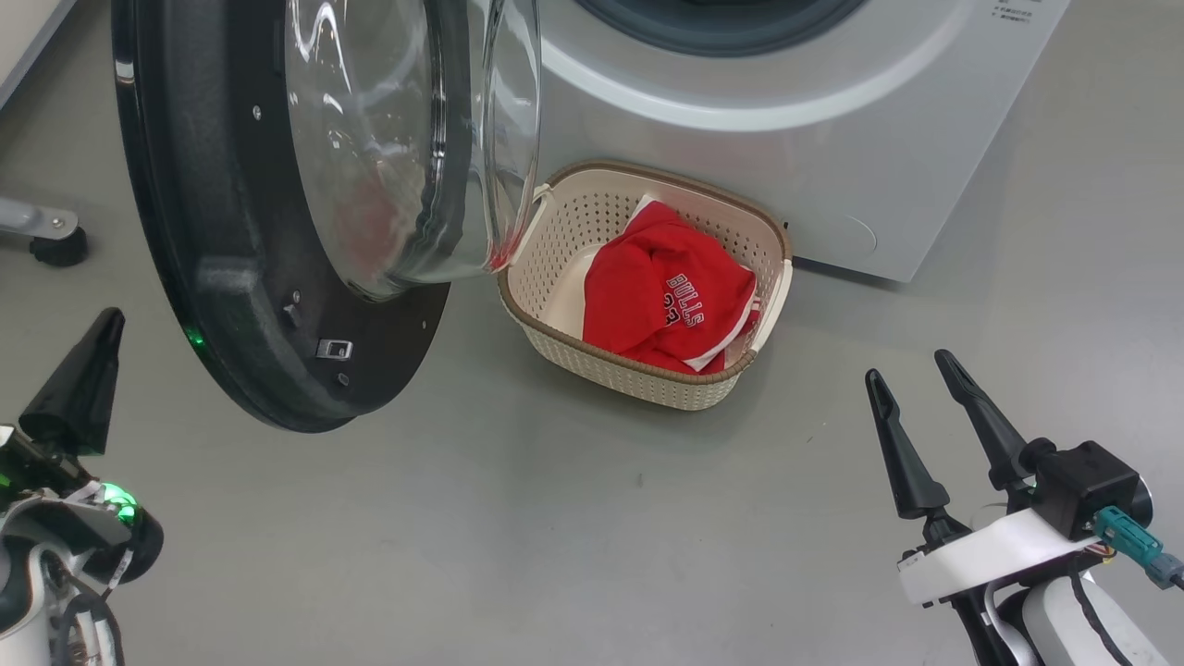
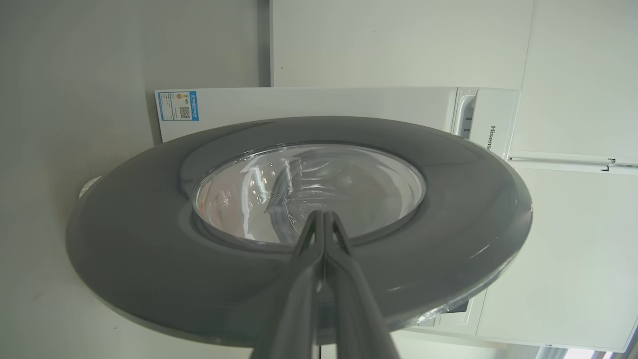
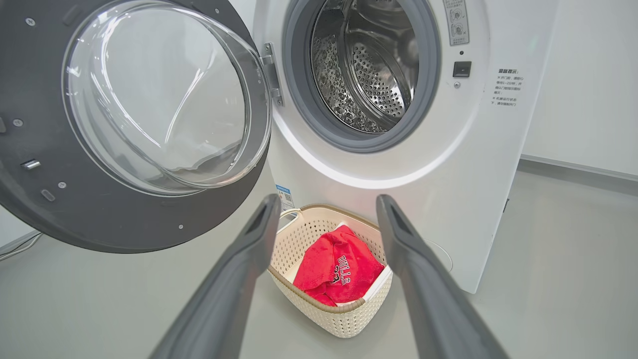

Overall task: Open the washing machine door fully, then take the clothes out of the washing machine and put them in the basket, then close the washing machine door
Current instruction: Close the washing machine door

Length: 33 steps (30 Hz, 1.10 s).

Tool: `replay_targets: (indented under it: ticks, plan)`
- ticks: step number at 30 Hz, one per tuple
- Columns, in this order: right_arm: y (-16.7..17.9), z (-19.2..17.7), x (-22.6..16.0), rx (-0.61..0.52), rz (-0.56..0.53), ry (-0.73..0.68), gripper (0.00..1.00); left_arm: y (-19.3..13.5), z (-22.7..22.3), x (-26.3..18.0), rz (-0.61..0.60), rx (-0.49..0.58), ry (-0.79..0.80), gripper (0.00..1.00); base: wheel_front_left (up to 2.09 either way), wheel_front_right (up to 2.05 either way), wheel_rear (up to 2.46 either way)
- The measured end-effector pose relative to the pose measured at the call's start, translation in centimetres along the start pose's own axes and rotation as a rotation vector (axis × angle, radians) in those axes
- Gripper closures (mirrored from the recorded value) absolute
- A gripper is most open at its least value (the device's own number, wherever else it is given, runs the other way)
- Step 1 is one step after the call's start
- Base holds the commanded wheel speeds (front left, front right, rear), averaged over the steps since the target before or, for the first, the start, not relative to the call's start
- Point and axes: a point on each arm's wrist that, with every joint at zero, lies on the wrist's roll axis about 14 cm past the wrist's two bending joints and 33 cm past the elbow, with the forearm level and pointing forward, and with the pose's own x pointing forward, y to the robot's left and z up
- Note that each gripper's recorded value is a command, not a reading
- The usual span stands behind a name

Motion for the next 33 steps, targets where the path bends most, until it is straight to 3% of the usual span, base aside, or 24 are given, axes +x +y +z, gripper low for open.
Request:
replay_targets:
  ticks: [8, 33]
  plan:
    - [0.2, 0.1, 0.0, -0.004, 0.005, -0.003, 0.00, 2.1, -1.4, -0.3, 0.056, -0.044, 0.085, 1.00, 0.00, 0.00, 0.00]
    - [0.1, 0.7, -0.4, -0.007, -0.009, -0.016, 0.00, 0.2, -8.1, 0.2, -0.026, -0.133, 0.392, 1.00, 0.00, 0.00, 0.00]
